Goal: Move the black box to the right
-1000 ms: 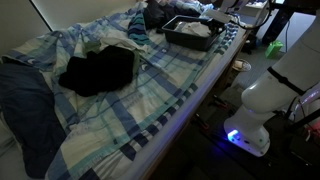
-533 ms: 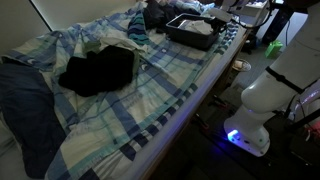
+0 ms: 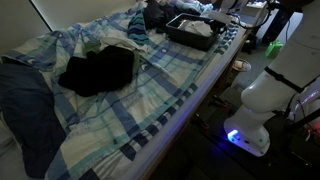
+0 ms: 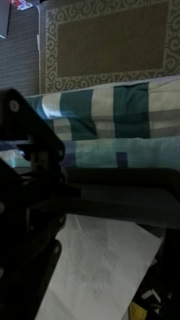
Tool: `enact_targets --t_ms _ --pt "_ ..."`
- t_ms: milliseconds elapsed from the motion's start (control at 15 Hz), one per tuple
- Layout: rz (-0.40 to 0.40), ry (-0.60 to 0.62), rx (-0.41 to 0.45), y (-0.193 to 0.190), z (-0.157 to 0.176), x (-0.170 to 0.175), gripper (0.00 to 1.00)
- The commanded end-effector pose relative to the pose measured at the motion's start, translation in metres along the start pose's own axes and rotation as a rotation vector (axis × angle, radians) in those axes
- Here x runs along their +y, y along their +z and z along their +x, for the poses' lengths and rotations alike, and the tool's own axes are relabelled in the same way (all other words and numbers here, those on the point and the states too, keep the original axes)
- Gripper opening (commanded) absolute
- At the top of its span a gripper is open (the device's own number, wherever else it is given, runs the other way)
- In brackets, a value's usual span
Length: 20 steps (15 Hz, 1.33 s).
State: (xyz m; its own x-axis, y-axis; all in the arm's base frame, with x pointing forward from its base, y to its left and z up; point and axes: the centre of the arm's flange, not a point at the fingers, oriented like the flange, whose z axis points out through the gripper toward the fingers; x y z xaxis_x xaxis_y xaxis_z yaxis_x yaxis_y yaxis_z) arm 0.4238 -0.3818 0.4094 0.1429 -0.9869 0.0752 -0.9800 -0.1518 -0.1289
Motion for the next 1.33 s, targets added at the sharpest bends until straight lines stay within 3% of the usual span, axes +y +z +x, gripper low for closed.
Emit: enact_targets --t_ms 0,600,667,867,1267 --pt "0.021 -0.096 0.046 -0.002 0.003 -0.004 0.02" --pt "0.019 -0.195 0.044 0.002 0.005 -0.008 0.02" --pt "0.014 -0.189 0.039 0.002 0.005 -0.008 0.28" --pt "0.016 -0.178 0.041 -0.003 0.008 -0.010 0.46" --pt "0.050 -0.143 0.073 -0.039 0.014 -0.001 0.92"
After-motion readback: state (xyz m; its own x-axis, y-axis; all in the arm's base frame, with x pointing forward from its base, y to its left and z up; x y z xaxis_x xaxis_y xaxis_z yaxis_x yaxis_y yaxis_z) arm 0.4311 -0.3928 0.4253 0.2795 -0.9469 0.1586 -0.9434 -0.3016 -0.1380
